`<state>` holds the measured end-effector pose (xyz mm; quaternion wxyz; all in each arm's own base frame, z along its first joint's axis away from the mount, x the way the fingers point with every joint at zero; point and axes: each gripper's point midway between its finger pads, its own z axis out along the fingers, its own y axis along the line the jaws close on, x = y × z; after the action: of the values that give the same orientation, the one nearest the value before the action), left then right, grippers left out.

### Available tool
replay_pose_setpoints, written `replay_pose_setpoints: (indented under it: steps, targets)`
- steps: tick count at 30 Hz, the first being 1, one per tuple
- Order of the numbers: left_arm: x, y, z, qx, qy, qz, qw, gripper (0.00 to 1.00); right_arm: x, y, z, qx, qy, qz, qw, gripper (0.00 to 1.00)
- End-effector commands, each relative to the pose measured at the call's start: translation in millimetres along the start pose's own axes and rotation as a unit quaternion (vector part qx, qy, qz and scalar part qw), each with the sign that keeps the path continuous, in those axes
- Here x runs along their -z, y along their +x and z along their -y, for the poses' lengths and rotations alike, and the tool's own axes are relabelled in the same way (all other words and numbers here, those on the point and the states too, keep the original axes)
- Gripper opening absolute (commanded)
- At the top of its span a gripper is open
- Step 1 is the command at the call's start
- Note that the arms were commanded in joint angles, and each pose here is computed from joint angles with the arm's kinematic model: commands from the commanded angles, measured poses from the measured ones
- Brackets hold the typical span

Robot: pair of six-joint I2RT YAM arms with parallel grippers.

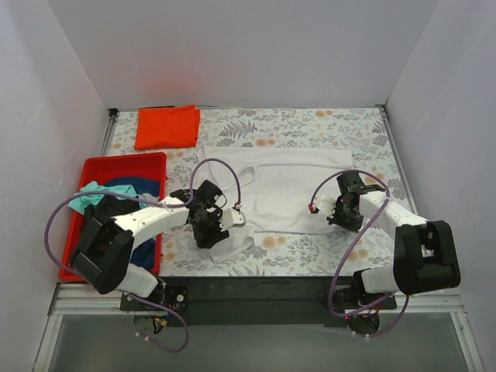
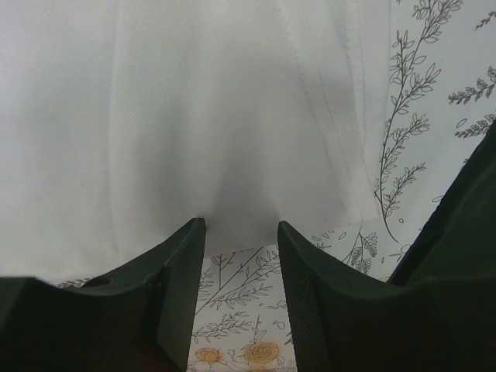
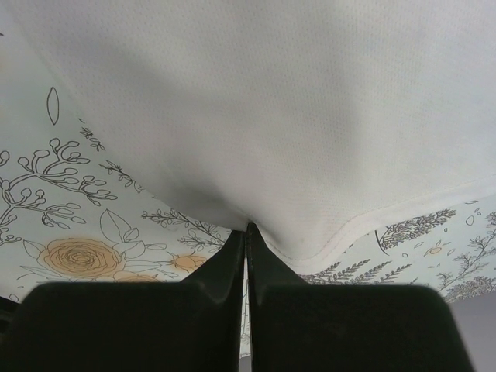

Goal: Fold and stack the t-shirts
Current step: Fold the tshirt

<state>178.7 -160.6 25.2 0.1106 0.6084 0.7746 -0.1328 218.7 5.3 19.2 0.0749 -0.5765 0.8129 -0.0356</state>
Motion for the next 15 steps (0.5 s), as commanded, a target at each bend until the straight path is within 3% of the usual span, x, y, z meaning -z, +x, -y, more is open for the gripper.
replay_pose_setpoints:
  steps: [1, 7, 10, 11, 13, 15]
  targets:
    - [-2.1, 4.4, 6.9, -0.009, 0.004, -0.001, 1.0, 0.41, 5.2, -7.8, 8.3, 0.0, 0.003, 0.01, 1.0, 0.01]
    - [-22.1, 34.8, 10.7, -0.014, -0.008, -0.03, 0.999, 0.39, 3.3, -7.2, 6.3, -0.002, -0.002, 0.01, 1.0, 0.01]
    - [-25.9, 44.3, 14.9, -0.014, -0.005, -0.038, 0.999, 0.27, 1.3, -4.7, 2.5, -0.001, -0.006, 0.006, 1.0, 0.01]
    - [-24.4, 42.6, 15.2, -0.014, -0.006, -0.033, 0.999, 0.15, 1.9, -4.0, 2.0, -0.001, -0.005, 0.006, 1.0, 0.01]
    - [-21.0, 40.8, 19.7, -0.008, 0.002, -0.029, 1.0, 0.02, 1.3, -1.9, -1.8, 0.0, -0.007, 0.004, 1.0, 0.01]
    - [-13.0, 38.3, 23.8, -0.007, 0.006, -0.023, 1.0, 0.0, 2.4, 1.7, -5.5, 0.003, -0.005, 0.003, 1.0, 0.01]
